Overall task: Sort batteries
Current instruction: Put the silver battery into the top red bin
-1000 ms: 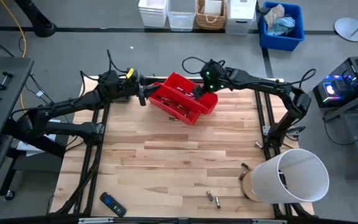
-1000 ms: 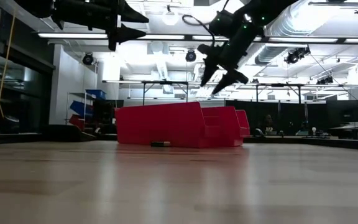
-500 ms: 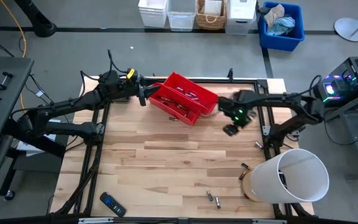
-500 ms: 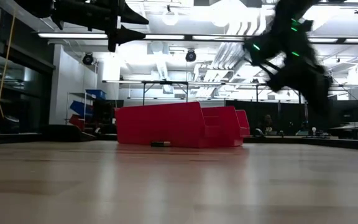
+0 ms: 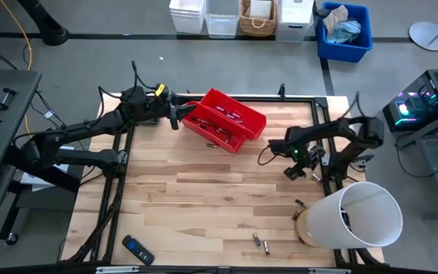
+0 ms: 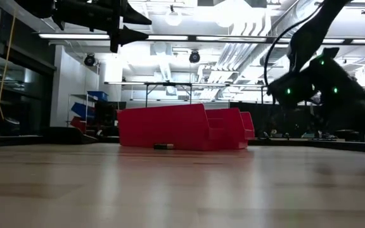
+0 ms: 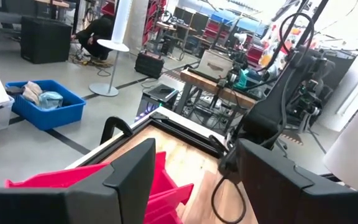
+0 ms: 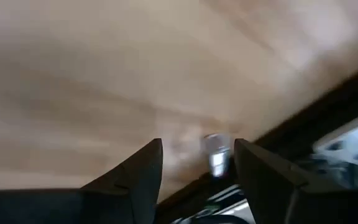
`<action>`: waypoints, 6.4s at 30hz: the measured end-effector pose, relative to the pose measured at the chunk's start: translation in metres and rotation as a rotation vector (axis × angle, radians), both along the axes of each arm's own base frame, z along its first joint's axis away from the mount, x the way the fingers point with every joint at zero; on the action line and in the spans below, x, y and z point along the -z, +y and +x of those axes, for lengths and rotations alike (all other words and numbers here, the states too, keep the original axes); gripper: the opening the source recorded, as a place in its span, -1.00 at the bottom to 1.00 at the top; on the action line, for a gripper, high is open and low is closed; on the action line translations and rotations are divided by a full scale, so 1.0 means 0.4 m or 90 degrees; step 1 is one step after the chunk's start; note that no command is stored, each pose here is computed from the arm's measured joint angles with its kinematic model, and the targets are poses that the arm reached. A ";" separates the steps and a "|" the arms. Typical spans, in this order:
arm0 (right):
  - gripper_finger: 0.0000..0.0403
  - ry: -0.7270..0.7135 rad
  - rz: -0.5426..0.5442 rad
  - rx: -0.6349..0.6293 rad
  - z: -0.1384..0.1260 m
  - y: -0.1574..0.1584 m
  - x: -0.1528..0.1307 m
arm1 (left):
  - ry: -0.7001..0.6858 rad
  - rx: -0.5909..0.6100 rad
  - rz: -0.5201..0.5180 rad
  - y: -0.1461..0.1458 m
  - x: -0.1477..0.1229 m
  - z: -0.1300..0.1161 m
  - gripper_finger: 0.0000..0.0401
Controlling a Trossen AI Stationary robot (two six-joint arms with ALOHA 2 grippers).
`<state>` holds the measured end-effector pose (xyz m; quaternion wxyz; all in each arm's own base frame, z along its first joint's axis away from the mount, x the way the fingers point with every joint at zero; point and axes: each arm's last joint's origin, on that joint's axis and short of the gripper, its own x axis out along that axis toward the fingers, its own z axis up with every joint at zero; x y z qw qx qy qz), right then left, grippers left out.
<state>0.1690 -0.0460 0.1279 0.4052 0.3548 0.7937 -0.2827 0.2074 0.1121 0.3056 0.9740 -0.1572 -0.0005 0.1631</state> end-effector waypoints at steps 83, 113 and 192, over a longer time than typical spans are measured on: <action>0.01 -0.252 -0.245 0.286 0.166 -0.053 -0.079 | -0.064 0.012 -0.065 0.001 -0.016 -0.001 0.06; -0.83 -0.211 -0.413 0.431 0.158 0.010 -0.077 | -0.057 0.018 -0.057 0.001 -0.014 -0.001 0.06; 0.11 -0.200 0.285 -0.054 0.352 0.604 -0.043 | -0.082 -0.002 -0.070 0.003 -0.022 -0.002 0.06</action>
